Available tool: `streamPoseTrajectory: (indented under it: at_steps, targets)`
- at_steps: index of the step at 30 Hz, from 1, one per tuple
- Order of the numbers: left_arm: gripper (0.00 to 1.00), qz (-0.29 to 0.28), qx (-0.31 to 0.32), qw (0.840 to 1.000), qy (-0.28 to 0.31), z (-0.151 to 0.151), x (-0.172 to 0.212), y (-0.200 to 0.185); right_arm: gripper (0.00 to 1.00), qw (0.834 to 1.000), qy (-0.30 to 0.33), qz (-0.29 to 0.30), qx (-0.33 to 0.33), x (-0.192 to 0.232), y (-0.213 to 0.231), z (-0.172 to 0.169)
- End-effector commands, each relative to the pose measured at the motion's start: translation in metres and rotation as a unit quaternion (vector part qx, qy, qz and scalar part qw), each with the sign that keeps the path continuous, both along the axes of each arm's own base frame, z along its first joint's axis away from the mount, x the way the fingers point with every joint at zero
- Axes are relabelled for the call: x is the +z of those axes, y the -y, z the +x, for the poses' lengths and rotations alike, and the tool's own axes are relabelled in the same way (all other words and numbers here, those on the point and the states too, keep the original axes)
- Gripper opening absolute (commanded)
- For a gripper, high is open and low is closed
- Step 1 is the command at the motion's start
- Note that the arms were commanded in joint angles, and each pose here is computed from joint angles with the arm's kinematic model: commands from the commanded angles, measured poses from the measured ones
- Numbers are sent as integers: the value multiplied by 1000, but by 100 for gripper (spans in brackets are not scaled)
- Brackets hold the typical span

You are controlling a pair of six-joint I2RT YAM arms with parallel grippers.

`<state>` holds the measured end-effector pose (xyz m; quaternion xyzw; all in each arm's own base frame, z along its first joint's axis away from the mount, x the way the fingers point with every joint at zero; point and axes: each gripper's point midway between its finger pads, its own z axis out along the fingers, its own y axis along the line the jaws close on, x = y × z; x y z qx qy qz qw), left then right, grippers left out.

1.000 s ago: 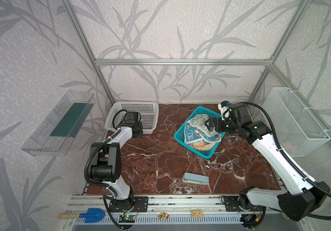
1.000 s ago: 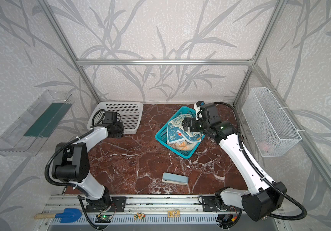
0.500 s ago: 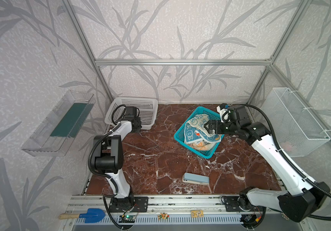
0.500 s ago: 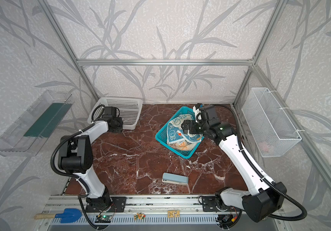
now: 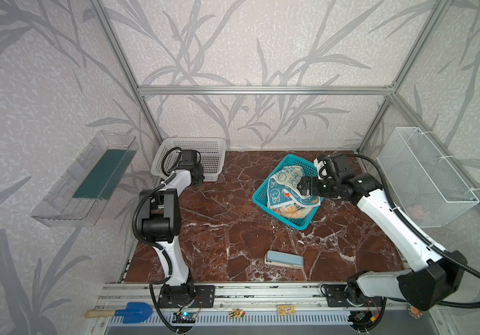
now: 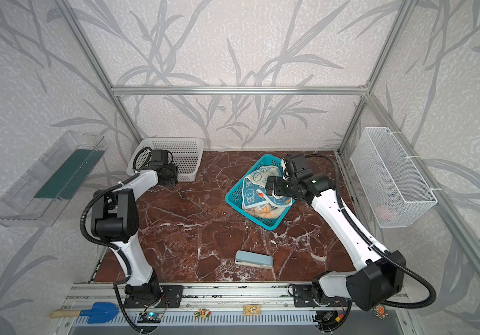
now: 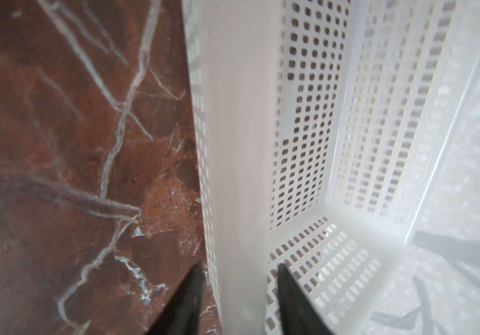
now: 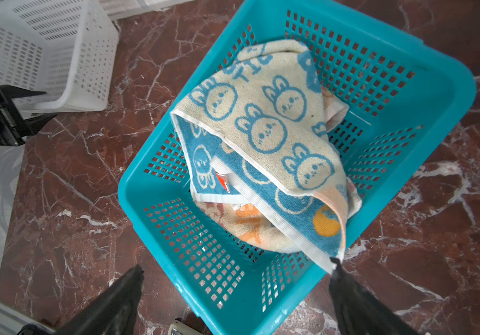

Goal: Fold and stack the towels

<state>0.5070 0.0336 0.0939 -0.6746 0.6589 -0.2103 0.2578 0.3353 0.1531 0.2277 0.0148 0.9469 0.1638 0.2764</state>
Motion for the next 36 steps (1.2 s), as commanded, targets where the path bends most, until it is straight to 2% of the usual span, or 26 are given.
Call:
streamPoseTrajectory:
  at_steps: [1,6,7,11,16,23,28,31,33,36]
  targets:
    - [63,-4,-4,1000,16,2,15,0,99,999,-4,-1,-37,1,-8,18]
    - [96,-15,-28,999,28,-9,25,12,99,999,-9,-16,-46,-8,-42,47]
    - [99,-18,-36,999,33,-11,27,16,99,999,-15,-17,-45,-12,-53,53]
    - [99,-2,-89,995,43,-24,41,28,99,996,-53,-28,-61,-37,-83,70]
    - [99,38,-153,986,48,-58,61,34,99,995,-69,-40,-63,-64,-123,81]
    - [99,131,-255,957,48,-123,83,54,99,992,-92,-62,-65,-99,-158,91]
    - [99,163,-332,927,53,-164,83,79,81,988,-106,-87,-65,-114,-168,102]
    - [99,182,-372,909,51,-180,85,91,66,985,-113,-112,-59,-117,-166,105]
    - [99,191,-386,901,51,-186,87,95,60,984,-120,-125,-54,-118,-163,104]
    - [99,186,-394,898,61,-188,90,100,46,980,-131,-144,-50,-120,-155,97]
